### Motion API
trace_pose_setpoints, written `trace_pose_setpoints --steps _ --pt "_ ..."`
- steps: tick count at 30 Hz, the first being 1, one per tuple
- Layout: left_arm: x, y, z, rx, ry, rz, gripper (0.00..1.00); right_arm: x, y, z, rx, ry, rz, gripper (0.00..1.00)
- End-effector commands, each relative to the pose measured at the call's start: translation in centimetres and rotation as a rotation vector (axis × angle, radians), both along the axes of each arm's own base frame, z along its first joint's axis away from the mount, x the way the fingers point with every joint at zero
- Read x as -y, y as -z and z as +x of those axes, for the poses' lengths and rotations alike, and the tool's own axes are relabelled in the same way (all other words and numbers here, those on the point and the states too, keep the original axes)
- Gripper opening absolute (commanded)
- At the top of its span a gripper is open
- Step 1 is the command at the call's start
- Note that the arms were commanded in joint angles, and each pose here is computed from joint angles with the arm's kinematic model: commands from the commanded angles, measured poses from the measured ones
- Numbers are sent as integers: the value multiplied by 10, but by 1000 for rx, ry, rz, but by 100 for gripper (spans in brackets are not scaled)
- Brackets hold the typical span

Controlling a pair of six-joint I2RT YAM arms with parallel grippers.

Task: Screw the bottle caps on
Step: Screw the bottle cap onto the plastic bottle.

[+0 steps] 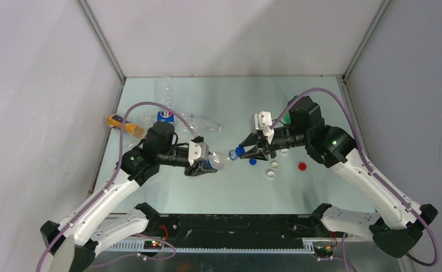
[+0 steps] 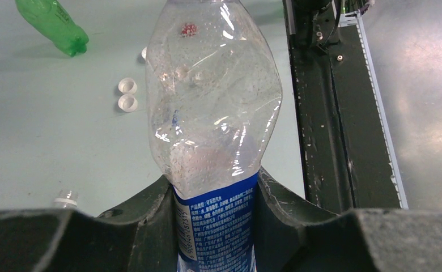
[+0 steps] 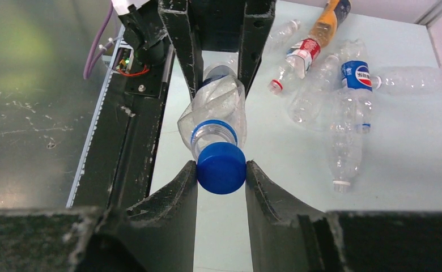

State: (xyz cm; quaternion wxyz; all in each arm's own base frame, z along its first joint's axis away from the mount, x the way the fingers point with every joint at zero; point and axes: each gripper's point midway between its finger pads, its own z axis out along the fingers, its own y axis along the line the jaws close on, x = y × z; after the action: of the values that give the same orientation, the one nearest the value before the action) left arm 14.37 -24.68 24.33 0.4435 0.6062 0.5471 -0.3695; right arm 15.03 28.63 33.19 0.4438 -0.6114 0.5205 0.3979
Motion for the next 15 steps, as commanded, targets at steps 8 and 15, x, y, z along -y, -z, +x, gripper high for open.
trace_pose_setpoints --steps 8,15 --pt "9 -30 -7 43 63 -50 0 -8 -3 -9 74 -75 -23 5" --pt "11 -40 -15 20 97 -82 0 -13 9 -11 71 -115 -52 5"
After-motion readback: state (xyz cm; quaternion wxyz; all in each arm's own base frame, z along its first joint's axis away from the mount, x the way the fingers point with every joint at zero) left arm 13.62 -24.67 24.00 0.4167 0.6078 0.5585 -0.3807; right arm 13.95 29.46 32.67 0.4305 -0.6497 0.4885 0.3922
